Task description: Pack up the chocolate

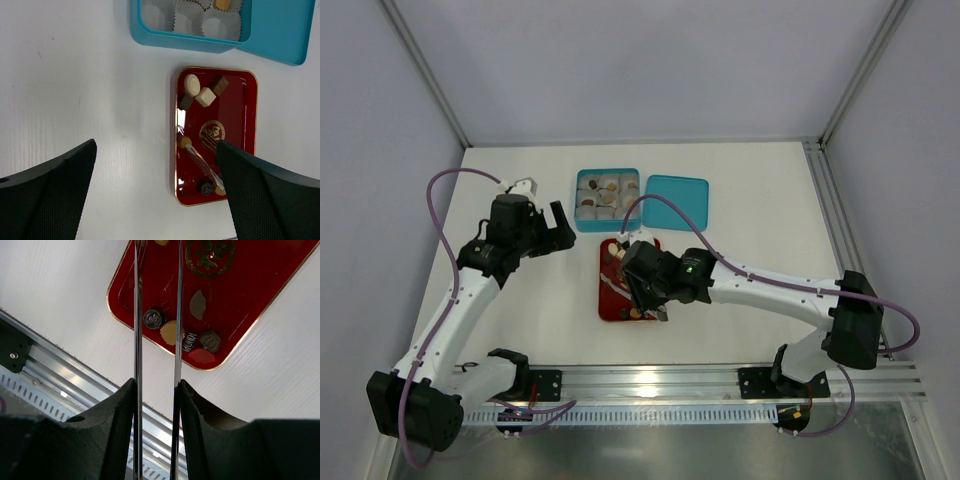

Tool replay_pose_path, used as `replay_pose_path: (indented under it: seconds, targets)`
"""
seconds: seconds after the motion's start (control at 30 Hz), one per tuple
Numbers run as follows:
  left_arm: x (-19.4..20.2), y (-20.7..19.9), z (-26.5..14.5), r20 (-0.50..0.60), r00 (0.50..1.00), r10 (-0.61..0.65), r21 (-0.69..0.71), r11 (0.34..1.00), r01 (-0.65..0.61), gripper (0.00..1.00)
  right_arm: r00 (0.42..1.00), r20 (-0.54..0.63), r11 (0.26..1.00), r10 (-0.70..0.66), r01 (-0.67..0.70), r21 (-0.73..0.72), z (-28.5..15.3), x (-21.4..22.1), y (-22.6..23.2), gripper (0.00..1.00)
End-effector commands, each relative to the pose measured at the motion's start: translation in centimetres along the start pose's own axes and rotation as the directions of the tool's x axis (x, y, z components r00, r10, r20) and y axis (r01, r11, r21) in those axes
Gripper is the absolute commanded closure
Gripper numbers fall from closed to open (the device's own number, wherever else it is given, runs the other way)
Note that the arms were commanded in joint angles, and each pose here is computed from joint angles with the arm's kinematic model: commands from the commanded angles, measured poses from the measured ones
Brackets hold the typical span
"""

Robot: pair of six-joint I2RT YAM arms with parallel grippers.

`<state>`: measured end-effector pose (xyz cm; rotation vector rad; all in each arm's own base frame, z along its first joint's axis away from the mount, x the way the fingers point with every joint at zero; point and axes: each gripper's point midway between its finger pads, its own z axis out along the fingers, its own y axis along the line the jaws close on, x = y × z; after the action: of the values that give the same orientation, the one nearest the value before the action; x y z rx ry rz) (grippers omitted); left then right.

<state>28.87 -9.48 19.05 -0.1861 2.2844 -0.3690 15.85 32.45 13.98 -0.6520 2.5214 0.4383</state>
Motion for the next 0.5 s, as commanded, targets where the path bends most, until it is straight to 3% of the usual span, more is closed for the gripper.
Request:
replay_pose_path:
  seconds: [0.0,0.47]
  targets:
    - [-0.1,0.1,0.0,0.009,1.0,0.001,-0.002,1.0,-0.001,0.0,0.999,0.039,0.999,0.014,-0.012,-0.033,0.0,-1.1,1.2,0.59]
    - [-0.1,0.2,0.0,0.008,1.0,0.001,-0.004,1.0,-0.001,0.0,1.0,0.014,1.0,0.005,-0.004,-0.029,1.5,-0.8,1.5,0.59]
